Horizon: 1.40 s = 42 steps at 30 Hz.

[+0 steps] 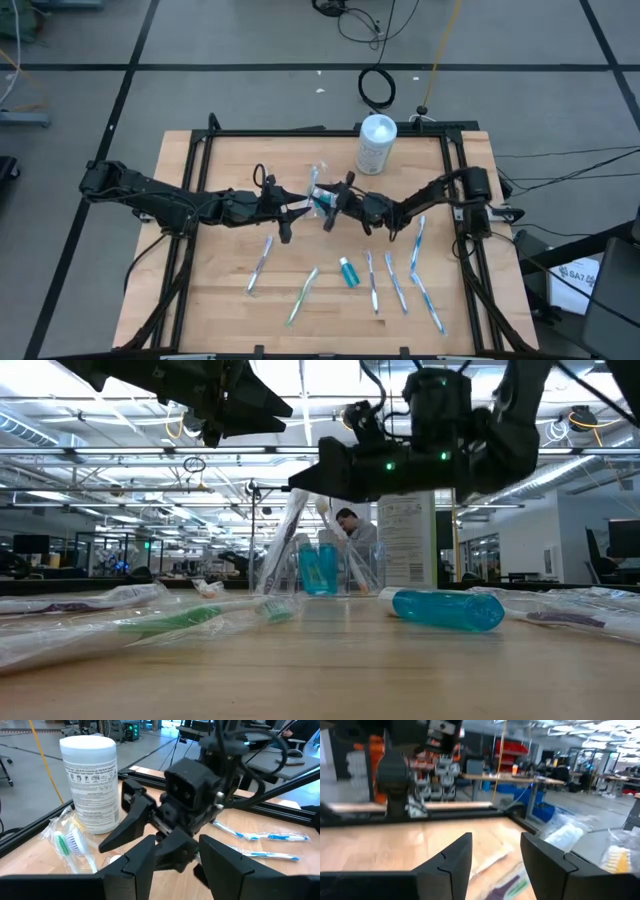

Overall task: Pick & Place toothbrushing station
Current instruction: Put the top blue toothbrush into the transparent organizer

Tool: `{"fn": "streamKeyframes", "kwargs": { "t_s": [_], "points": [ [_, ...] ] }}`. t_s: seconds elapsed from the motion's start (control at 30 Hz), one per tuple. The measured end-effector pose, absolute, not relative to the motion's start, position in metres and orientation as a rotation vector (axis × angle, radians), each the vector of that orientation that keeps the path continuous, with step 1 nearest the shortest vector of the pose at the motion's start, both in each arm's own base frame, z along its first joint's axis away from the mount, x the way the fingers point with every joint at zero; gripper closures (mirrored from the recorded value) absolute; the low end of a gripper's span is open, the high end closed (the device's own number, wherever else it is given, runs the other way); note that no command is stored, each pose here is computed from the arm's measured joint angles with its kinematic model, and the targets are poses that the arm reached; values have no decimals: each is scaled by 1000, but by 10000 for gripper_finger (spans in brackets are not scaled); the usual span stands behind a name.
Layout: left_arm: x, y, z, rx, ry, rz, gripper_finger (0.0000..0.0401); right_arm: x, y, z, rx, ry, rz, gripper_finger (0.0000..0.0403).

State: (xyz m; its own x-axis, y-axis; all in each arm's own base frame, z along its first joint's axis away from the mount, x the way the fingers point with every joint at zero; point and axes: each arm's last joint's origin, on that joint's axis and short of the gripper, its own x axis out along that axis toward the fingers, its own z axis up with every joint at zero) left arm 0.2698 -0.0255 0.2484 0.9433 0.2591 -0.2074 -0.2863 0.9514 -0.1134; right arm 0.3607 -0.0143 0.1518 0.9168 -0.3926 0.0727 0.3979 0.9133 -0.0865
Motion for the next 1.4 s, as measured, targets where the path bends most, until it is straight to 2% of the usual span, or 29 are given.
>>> {"fn": "streamKeyframes", "kwargs": {
  "t_s": [0.27,0.67,0.87,1.4],
  "points": [
    [270,-26,248,-144,194,271,244,346,-11,180,-139,171,-386,238],
    [270,-26,248,-152,193,271,244,323,6,216,-89,237,-338,238],
    [270,-26,248,-152,193,271,245,318,16,216,-73,284,-309,238],
    [270,-26,248,-151,197,271,244,293,19,189,171,634,-392,238]
  ]
}}
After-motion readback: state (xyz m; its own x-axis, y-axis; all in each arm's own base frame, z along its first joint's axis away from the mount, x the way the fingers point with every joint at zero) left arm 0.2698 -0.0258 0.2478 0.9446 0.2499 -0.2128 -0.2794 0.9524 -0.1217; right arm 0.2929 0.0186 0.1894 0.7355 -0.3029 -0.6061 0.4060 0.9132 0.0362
